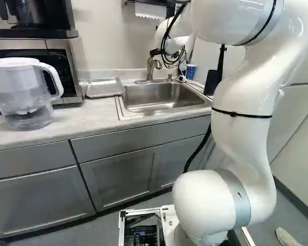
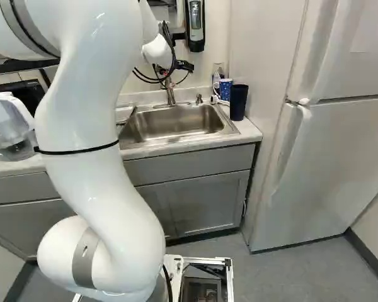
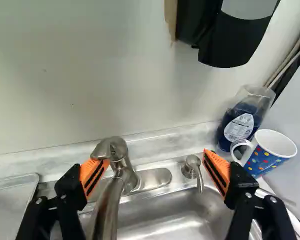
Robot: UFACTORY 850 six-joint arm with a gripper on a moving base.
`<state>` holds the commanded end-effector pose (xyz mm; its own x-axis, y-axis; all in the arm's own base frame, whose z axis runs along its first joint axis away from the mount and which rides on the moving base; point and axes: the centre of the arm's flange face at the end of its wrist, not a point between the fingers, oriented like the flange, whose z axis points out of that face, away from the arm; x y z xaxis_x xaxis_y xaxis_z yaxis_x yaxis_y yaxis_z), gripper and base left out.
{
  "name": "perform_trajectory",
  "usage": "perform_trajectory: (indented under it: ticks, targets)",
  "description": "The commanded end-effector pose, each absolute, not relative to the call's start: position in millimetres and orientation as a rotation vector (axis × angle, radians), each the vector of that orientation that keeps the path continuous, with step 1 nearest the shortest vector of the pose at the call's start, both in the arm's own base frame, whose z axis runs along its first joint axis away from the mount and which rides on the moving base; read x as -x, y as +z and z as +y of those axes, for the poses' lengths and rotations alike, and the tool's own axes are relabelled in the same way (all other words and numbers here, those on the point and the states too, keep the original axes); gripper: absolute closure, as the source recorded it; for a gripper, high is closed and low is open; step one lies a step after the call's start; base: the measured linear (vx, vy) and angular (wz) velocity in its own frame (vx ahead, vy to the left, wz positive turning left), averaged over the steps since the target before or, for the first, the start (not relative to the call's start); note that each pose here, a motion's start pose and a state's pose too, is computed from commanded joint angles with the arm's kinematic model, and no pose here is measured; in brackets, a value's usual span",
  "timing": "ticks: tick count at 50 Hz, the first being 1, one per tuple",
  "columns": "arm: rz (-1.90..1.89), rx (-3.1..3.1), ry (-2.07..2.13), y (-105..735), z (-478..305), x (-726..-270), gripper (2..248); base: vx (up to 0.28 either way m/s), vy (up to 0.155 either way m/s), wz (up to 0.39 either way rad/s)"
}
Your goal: Rinse the cup and place it in the tray
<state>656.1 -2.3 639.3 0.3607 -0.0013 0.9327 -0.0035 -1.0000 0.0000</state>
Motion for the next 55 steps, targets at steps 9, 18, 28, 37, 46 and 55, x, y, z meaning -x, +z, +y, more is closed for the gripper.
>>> perform_trajectory:
  ticks: [9, 18, 28, 37, 46, 55]
  targets:
    - [-0.011, -2.584, 1.778, 639, -6, -658, 3, 0.000, 0.000, 0.000]
    - [-0.015, -2.568, 1.798, 640, -8, -661, 3, 0.000, 0.000, 0.000]
    - [-0.015, -2.547, 1.828, 642, -8, -665, 3, 0.000, 0.000, 0.000]
    - [-0.015, -2.525, 1.857, 643, -8, -669, 3, 0.000, 0.000, 0.000]
    - [-0.014, -2.501, 1.889, 645, -8, -672, 3, 0.000, 0.000, 0.000]
    - [-0.011, -2.474, 1.927, 647, -6, -676, 3, 0.000, 0.000, 0.000]
